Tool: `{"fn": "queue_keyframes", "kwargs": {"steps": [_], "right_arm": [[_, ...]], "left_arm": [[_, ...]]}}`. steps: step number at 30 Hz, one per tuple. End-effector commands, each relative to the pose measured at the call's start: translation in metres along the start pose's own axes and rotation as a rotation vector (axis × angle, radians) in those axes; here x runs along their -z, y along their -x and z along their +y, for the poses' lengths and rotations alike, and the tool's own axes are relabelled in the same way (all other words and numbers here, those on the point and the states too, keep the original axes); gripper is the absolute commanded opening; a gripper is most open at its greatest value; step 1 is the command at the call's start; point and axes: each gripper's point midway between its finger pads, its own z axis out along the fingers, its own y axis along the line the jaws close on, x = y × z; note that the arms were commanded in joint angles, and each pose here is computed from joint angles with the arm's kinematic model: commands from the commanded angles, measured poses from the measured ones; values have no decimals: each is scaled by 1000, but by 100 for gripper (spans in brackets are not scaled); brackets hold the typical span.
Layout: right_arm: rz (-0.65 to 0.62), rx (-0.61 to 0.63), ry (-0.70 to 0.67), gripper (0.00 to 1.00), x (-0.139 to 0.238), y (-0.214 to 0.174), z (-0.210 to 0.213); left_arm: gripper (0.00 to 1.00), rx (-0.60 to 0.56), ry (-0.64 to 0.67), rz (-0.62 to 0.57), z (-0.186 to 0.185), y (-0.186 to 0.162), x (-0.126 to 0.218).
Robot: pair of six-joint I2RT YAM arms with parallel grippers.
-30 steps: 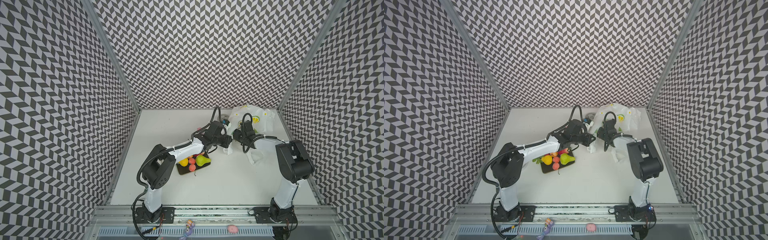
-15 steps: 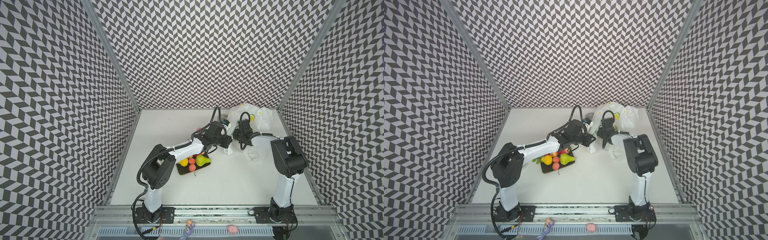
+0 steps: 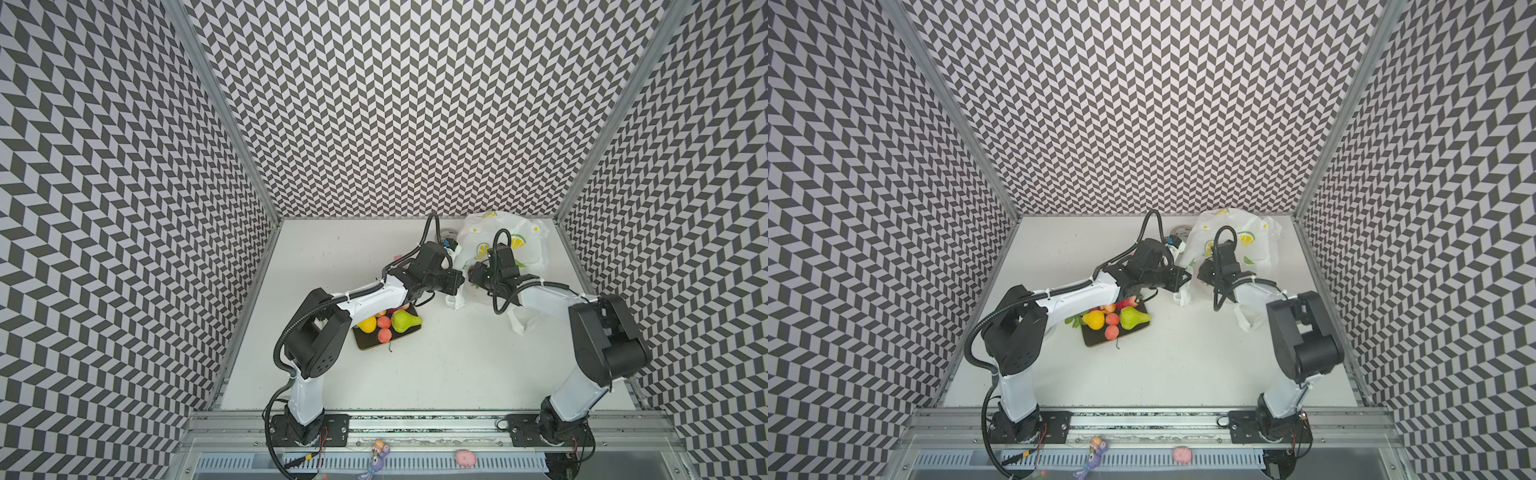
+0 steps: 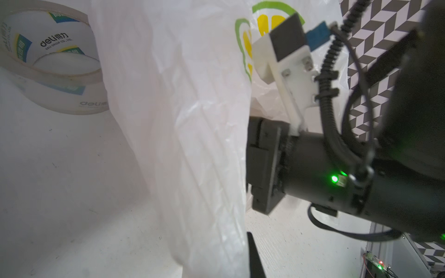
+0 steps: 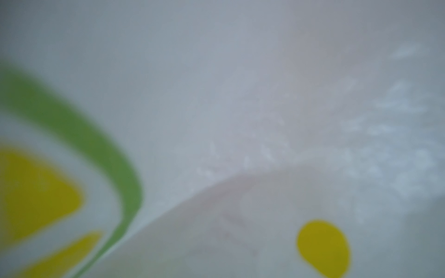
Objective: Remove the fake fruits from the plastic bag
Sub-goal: 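Grasp a red fruit inside the bag with the right gripper and pull it out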
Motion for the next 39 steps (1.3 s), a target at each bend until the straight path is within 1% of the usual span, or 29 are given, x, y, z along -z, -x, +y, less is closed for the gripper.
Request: {"fn": "queue_keyframes", "kwargs": {"steps": [1, 8, 15, 16, 19, 24, 26, 28, 30, 32, 35, 39], "right_arm": [[9, 20, 41, 46, 24, -8, 0], [47, 30, 87, 47, 76, -39, -12], [55, 29, 98, 47, 117, -54, -22], [53, 28, 101, 47, 123, -55, -22], [47, 33, 110, 47, 140, -56, -20], [43, 130, 117, 47, 169, -62, 7], [39, 188, 143, 47, 182, -69, 27], [38, 231, 166, 47, 191, -78, 44], [39, 272, 195, 47, 198, -88, 61], [38, 336, 229, 47, 203, -103, 81], [27, 453, 301, 47, 204, -127, 114], [9, 650, 421, 47, 200, -164, 169]], "left_arm": [[0, 7, -20, -62, -5, 23, 6], [0, 38, -7, -54, 14, 21, -4], [0, 59, -7, -45, 20, 14, -8], [2, 60, -6, -43, 21, 13, -8], [17, 60, -9, -44, 20, 13, -6], [43, 40, -2, -79, 16, 25, 9], [54, 35, 6, -103, 16, 32, 22], [61, 44, 2, -133, 16, 39, 40], [68, 67, -20, -173, 16, 47, 66], [74, 73, 2, -240, 21, 58, 102], [78, 100, 69, -320, 41, 69, 152], [78, 176, 194, -430, 77, 76, 213]]}}
